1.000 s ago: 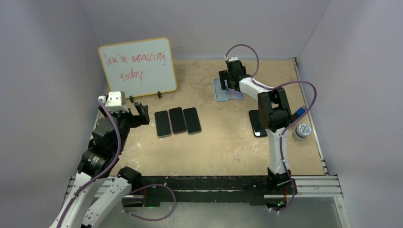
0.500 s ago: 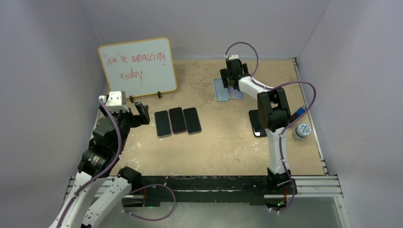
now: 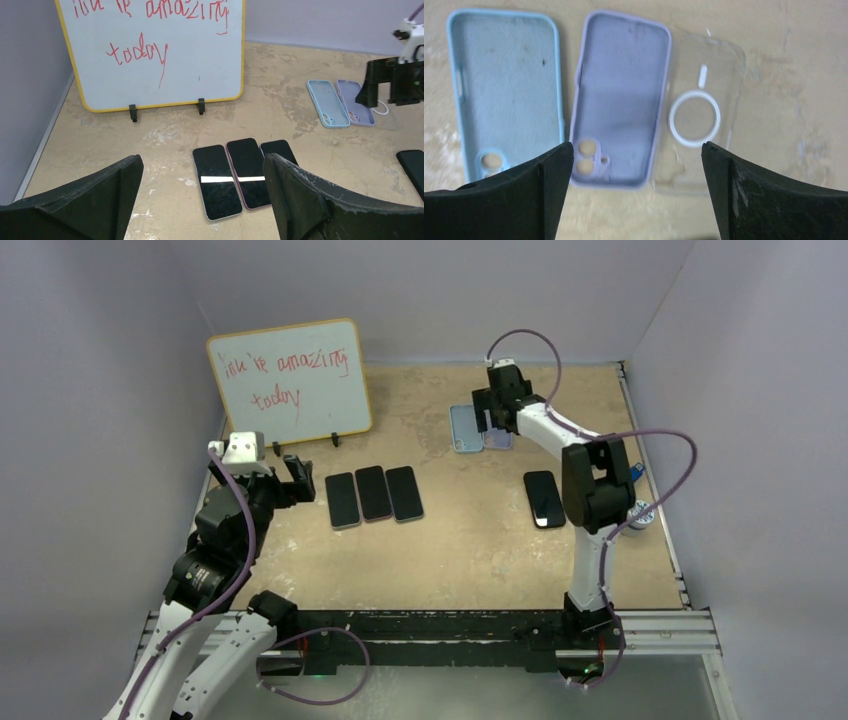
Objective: Take the phone out of the phone case
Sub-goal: Pick up the phone at the center of the board.
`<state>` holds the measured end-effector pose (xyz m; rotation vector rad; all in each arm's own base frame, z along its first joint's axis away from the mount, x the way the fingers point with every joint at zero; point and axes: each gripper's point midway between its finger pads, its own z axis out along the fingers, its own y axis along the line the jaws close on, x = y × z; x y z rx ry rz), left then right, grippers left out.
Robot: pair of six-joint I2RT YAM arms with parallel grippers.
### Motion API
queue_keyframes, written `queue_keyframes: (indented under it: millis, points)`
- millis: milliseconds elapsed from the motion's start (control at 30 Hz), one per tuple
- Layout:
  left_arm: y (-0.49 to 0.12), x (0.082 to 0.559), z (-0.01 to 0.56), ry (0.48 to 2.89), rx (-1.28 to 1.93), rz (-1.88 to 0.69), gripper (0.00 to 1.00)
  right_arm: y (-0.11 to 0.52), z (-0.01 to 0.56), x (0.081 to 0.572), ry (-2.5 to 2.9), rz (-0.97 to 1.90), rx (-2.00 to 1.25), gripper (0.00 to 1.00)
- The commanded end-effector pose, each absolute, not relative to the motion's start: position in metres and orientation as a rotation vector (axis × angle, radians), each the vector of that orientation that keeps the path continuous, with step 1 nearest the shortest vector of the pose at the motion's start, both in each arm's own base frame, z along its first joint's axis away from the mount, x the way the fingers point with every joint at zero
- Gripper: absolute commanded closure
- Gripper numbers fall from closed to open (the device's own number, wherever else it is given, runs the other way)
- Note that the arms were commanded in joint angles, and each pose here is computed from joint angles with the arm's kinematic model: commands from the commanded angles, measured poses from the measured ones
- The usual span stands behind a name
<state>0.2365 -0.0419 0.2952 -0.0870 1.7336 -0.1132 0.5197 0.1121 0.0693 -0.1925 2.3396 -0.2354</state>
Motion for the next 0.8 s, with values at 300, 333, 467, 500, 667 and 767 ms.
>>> queue_keyframes:
  millis: [300, 333, 467, 500, 667, 767]
  points:
    - [-0.045, 0.237, 0.295, 1.727, -0.055, -0.107, 0.04, 0.036, 0.070, 0.387, 2.585, 0.069, 0.237, 0.01]
    - [-0.046, 0.237, 0.295, 1.728, -0.054, -0.107, 0.04, 0.033, 0.068, 0.380, 2.593, 0.090, 0.257, 0.01]
    - [-0.048, 0.237, 0.294, 1.733, -0.047, -0.110, 0.04, 0.023, 0.057, 0.354, 2.628, 0.133, 0.317, 0.01]
    - [-0.048, 0.238, 0.293, 1.736, -0.045, -0.110, 0.04, 0.025, 0.054, 0.349, 2.642, 0.161, 0.317, 0.01]
    - [-0.050, 0.238, 0.291, 1.742, -0.038, -0.109, 0.04, 0.029, 0.039, 0.331, 2.689, 0.204, 0.323, 0.01]
    - [-0.051, 0.238, 0.291, 1.744, -0.035, -0.110, 0.04, 0.029, 0.034, 0.326, 2.709, 0.210, 0.325, 0.01]
